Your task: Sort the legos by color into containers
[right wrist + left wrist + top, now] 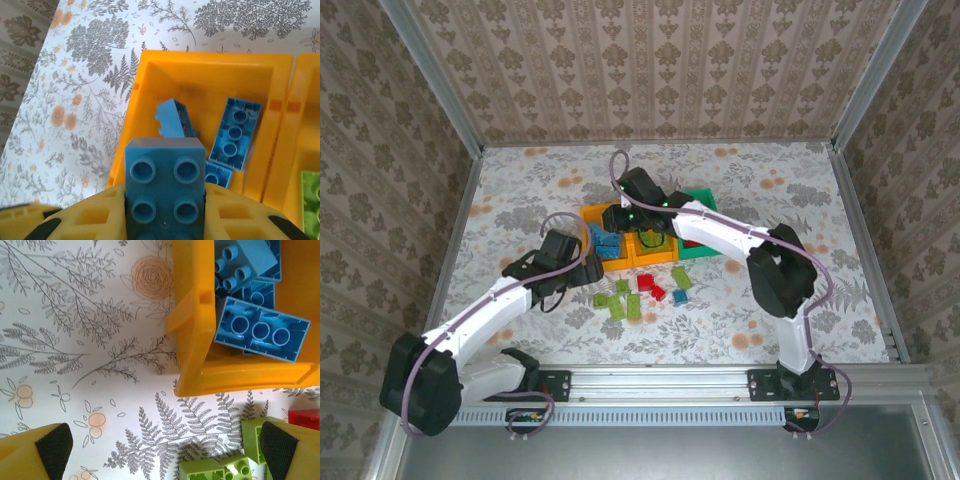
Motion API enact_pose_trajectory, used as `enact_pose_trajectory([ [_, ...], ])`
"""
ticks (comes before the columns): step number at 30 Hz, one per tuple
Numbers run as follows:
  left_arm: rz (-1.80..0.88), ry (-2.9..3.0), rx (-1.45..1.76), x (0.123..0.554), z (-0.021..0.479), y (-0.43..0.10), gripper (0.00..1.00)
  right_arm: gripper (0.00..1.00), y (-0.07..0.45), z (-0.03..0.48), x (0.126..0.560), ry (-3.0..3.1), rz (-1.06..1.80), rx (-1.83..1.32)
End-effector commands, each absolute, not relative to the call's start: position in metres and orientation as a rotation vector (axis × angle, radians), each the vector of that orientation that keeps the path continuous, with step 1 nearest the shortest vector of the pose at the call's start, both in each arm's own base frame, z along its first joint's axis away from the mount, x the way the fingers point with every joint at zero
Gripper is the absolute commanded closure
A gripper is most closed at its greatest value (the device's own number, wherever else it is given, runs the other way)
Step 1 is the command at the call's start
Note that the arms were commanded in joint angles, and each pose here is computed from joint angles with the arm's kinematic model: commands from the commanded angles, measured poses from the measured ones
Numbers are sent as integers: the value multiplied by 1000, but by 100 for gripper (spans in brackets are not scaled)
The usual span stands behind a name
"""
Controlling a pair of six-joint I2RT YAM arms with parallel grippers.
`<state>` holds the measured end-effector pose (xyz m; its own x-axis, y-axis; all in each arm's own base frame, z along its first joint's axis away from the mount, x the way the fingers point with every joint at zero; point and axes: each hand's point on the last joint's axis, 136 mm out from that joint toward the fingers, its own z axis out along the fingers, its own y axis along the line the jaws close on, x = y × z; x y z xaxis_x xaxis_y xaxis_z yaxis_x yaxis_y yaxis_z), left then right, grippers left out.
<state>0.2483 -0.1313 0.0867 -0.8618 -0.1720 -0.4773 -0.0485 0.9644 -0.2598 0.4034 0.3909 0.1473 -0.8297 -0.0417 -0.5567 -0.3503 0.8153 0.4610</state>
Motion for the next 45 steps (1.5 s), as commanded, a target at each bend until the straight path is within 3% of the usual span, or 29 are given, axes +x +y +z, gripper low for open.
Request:
enact_pose_trajectory([
  [1,-369,2660,-169,231,76,-138,0,67,393,134,413,2509,743,-273],
  [14,-450,2757,-236,206,48,-158,2,41,401,116,434,2535,725,-252],
  [26,-464,2831,-194,200,32,-177,12,35,391,157,421,2444,781,-242],
  [38,-419,2852,-202,203,21,-177,51,31,373,206,402,2332,840,-223],
  [45,-416,2846,-205,203,23,-176,62,30,352,205,397,2336,783,-211],
])
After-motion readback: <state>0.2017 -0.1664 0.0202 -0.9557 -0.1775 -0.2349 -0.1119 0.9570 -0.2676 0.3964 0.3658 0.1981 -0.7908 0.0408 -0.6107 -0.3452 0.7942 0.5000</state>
